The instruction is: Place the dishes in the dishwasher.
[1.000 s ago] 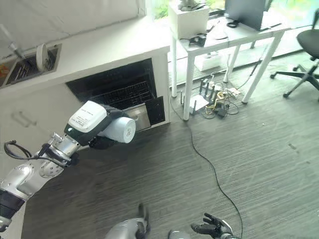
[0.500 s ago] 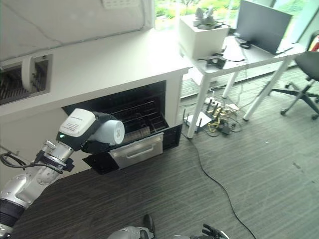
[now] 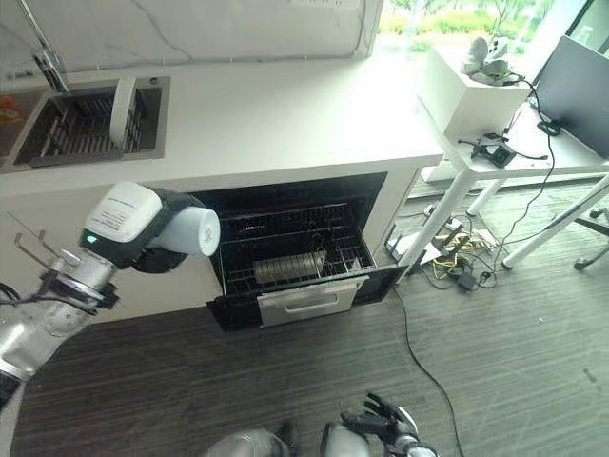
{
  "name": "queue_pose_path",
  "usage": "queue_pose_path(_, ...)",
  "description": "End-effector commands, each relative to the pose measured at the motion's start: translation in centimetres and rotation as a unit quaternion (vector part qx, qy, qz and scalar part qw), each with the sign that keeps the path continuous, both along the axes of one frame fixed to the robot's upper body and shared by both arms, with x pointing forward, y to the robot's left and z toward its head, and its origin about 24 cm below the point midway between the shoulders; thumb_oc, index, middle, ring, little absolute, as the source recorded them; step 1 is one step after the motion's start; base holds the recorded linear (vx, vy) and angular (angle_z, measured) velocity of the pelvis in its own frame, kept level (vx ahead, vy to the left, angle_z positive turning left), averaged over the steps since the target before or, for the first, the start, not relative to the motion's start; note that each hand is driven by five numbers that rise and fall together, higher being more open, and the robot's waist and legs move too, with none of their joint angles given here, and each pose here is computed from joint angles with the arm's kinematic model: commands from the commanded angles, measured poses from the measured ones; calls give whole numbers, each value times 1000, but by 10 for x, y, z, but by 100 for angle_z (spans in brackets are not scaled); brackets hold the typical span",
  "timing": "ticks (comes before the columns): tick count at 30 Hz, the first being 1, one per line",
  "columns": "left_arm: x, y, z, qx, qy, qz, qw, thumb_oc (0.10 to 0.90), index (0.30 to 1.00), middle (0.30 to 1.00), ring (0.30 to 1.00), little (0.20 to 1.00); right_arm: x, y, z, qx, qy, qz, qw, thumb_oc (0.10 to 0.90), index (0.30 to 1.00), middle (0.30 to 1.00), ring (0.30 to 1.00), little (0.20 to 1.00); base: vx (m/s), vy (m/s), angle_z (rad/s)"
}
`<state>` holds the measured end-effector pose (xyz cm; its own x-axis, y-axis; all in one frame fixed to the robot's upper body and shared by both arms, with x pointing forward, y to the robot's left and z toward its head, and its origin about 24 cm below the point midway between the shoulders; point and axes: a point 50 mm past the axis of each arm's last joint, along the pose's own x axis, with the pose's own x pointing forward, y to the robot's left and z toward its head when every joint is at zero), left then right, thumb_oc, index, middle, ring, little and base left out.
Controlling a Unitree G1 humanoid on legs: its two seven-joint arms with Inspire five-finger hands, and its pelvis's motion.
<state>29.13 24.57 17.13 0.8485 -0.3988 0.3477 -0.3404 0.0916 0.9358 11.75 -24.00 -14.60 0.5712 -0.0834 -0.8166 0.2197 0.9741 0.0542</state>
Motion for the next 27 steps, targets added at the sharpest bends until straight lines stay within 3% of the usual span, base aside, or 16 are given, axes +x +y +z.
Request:
queue_pose_path(1, -10, -2, 66, -34, -153, -37, 987, 400, 300, 300, 300, 300, -16, -13, 0, -12, 16, 42, 999, 800, 900, 900, 900, 900, 107, -312, 36)
queue_pose_path(12, -22, -2, 63, -40, -130, -41, 990, 400, 300, 300, 300, 300, -26, -37, 4, -22, 40, 20, 999, 800, 900, 900, 900, 900, 54, -233, 6)
queue_pose_path(18, -24, -2, 61, -50, -131, -42, 989, 400, 300, 300, 300, 300, -25, -35, 4, -9, 28, 32, 999, 800, 900, 900, 900, 900, 32, -63, 14)
queue_pose_path(20, -24, -3, 60, -60, -130, -42, 989, 400, 300, 300, 300, 300, -19, -38, 8, -13, -1, 21, 1000, 800, 900, 900, 900, 900, 31, 3, 15)
queue_pose_path(24, -21, -8, 54, -119, -123, -50, 984, 400, 300, 300, 300, 300, -13, -59, 21, -36, -64, -81, 994, 800, 900, 900, 900, 900, 51, 115, 37)
queue_pose_path(26, -15, -7, 38, -236, -77, -50, 967, 400, 300, 300, 300, 300, 6, -69, 45, -76, -196, -150, 966, 800, 900, 900, 900, 900, 131, 101, 35)
queue_pose_path(27, -12, -7, 26, -300, -45, -53, 951, 400, 300, 300, 300, 300, 19, -70, 65, -100, -274, -190, 938, 800, 900, 900, 900, 900, 87, 27, -33)
